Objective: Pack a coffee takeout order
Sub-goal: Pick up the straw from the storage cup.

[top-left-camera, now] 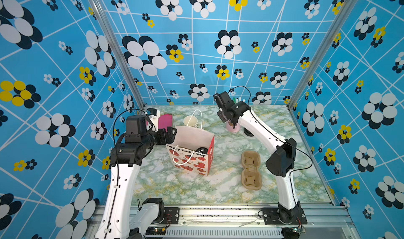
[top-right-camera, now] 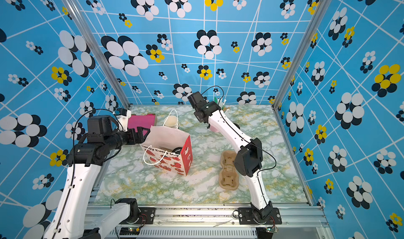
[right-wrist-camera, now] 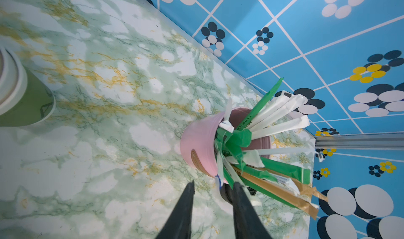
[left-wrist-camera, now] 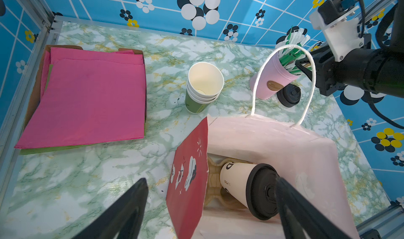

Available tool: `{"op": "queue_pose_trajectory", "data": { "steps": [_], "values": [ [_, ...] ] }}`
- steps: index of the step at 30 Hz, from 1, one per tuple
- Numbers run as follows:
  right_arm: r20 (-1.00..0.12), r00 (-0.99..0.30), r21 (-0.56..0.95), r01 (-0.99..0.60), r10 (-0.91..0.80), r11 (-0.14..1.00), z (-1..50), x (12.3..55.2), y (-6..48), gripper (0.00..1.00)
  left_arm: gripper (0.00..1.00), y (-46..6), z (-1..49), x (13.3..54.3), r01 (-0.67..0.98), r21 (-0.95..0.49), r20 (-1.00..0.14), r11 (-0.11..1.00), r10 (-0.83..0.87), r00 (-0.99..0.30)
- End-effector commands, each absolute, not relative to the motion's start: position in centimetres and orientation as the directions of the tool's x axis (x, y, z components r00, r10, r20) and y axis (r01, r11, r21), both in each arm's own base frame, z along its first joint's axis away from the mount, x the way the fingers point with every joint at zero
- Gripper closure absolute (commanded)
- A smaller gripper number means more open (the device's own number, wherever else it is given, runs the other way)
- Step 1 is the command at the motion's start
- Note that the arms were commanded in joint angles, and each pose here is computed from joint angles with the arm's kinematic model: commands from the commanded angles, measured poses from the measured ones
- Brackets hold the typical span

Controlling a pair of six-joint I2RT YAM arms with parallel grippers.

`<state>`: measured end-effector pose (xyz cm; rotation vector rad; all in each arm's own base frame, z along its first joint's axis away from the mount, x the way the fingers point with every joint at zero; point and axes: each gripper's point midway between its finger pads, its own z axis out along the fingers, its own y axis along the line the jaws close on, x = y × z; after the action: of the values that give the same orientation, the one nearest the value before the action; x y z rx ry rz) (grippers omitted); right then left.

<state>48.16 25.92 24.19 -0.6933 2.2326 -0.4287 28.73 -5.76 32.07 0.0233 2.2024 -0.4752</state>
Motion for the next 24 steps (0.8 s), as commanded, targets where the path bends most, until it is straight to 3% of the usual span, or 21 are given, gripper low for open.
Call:
{"op": "queue_pose_trajectory", "data": {
  "steps": [1,18,24],
  "values": [
    [-0.529,-0.593,-0.519,-0.340,-0.607,0.784,23.9,48.3,25.3,0.69,0.08,-5.7,31.9,28.8,0.176,-0.348,-0.759,0.921,-0.167,-0.629],
    [-0.462,-0.603,-0.601,-0.325,-0.650,0.730,22.1,49.5,24.8,0.72,0.08,-5.8,31.3,29.1,0.176,-0.355,-0.753,0.918,-0.169,-0.636],
    [-0.451,-0.602,-0.608,-0.334,-0.659,0.721,21.7,49.7,24.9,0.78,0.08,-5.8,31.4,29.1,0.177,-0.358,-0.753,0.917,-0.172,-0.635]
  ]
}}
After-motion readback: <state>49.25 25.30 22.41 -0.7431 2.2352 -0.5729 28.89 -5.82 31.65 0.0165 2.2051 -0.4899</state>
